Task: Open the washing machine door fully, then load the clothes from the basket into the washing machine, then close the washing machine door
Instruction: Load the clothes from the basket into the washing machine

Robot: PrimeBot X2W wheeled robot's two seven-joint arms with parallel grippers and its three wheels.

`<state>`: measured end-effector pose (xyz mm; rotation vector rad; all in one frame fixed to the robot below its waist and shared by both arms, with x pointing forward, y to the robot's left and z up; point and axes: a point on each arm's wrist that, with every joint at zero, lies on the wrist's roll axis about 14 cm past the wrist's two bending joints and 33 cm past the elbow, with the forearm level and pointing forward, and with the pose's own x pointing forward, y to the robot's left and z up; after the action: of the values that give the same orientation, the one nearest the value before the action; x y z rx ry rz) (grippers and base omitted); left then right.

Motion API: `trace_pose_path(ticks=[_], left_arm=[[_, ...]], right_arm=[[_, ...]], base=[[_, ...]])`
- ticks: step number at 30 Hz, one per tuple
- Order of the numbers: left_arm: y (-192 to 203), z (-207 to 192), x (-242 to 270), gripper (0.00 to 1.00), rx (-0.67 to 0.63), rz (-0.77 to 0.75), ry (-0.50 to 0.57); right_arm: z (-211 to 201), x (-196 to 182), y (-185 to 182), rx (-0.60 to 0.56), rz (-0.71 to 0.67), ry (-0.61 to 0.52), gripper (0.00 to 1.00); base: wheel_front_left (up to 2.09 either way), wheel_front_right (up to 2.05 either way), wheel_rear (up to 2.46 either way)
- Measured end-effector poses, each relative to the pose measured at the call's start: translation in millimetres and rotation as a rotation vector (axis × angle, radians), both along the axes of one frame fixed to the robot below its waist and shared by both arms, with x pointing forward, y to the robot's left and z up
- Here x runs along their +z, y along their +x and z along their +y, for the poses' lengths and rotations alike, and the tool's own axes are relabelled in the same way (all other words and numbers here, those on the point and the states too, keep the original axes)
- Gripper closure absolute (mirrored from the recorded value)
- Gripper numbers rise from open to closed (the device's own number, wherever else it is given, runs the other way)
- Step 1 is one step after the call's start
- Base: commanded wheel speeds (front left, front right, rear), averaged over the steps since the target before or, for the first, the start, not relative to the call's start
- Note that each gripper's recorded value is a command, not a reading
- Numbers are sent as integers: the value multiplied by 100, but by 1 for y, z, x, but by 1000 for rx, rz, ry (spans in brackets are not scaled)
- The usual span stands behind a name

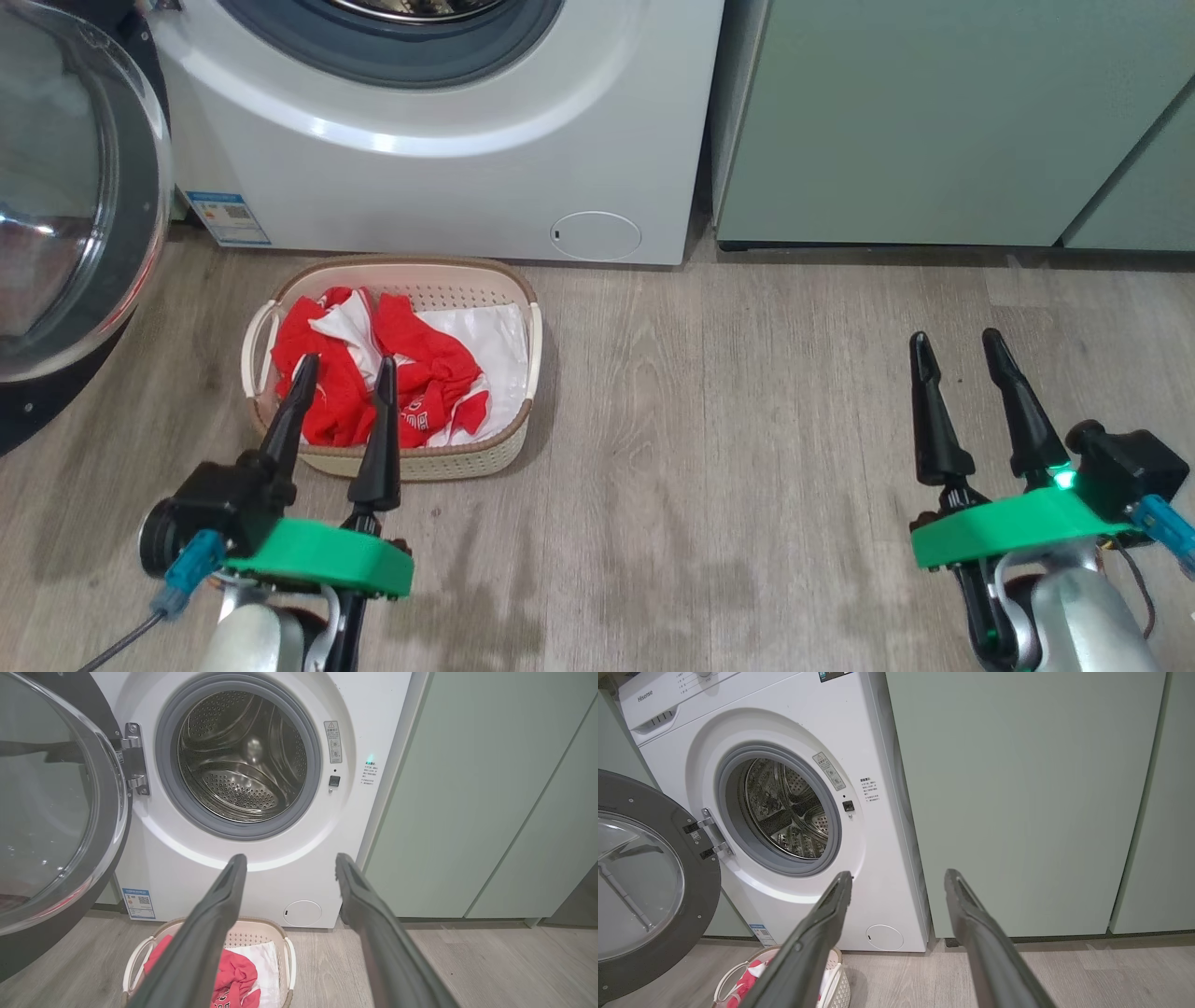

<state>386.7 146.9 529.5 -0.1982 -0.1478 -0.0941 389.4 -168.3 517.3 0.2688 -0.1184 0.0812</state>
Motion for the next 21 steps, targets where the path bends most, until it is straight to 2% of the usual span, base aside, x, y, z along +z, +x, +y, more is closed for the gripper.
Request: trace_pose_path(ticks=[7,15,21], left_arm=[[0,1,-1,0,3,2,3],[0,2,-2,0,10,5,7],[-1,2,1,0,23,-5,50]], right_arm=[[1,-2,0,2,6,1,0],[2,-4,0,5,11,0,0],[4,-3,-1,11,11,-5,0]], base=[[127,-127,0],[206,-206,0],[166,-159,-7]])
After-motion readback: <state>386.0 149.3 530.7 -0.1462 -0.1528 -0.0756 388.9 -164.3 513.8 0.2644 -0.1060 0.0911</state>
